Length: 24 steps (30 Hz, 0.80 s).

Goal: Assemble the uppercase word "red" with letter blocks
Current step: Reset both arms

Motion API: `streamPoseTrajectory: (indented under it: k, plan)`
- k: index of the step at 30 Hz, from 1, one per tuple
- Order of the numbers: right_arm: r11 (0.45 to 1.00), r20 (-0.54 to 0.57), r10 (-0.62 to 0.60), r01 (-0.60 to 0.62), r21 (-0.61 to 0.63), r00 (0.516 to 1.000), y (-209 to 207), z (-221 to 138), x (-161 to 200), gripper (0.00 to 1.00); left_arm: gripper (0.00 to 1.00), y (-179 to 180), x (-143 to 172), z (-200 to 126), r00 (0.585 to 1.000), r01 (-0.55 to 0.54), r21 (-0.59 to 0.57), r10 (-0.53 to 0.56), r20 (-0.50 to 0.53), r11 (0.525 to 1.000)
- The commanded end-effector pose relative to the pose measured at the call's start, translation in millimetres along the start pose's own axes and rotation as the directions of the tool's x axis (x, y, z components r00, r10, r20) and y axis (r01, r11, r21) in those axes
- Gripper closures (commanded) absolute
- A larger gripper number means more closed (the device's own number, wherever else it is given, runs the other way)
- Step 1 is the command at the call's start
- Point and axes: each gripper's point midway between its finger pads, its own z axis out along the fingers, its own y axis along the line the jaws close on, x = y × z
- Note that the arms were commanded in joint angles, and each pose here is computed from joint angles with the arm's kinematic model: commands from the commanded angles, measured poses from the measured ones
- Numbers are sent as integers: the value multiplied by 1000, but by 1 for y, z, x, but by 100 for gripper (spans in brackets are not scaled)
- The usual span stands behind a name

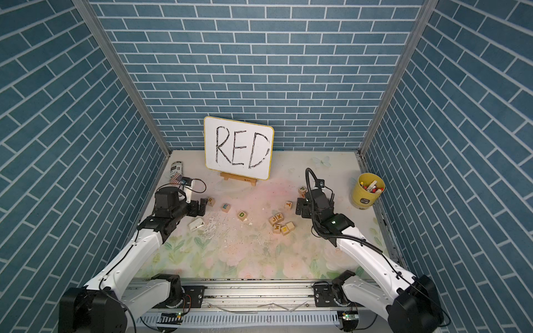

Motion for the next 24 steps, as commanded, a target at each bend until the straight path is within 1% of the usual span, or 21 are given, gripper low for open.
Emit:
streamPoseTrajectory:
  k: [1,3,4,7,12,15,17,19,22,24]
  plan:
    - [992,181,24,-45,117,983,-28,-6,-28,1,1,1,-29,4,971,-6,12,3,240,1000]
    - [983,189,-4,-30,180,982,-42,-7,-33,1,1,-1,-20,13,967,-34,18,28,254,999]
    - [975,185,-7,-34,219,983,-52,-8,-34,1,1,-2,-14,19,969,-46,24,39,243,999]
    - [949,193,-8,-54,312,981,-77,-11,-34,1,1,4,-2,34,971,-32,15,27,238,999]
    - [910,219,-7,-85,406,976,-106,-11,-27,1,1,13,-6,43,969,-21,13,18,247,1000]
    - [887,226,-28,-80,456,974,-119,-8,-22,1,1,25,-10,43,955,1,7,-3,298,1000]
    - [871,241,-29,-94,483,970,-128,-7,-18,1,1,35,-6,46,946,47,23,-52,320,999]
    - [866,249,-18,-109,488,968,-133,-5,-15,1,1,44,-3,49,936,92,58,-106,335,994]
    - [871,251,-18,-108,480,968,-134,-3,-14,1,1,46,-6,40,928,102,83,-125,352,991]
    - [875,264,-27,-105,473,964,-134,-1,-15,1,1,49,-8,38,926,114,73,-133,353,991]
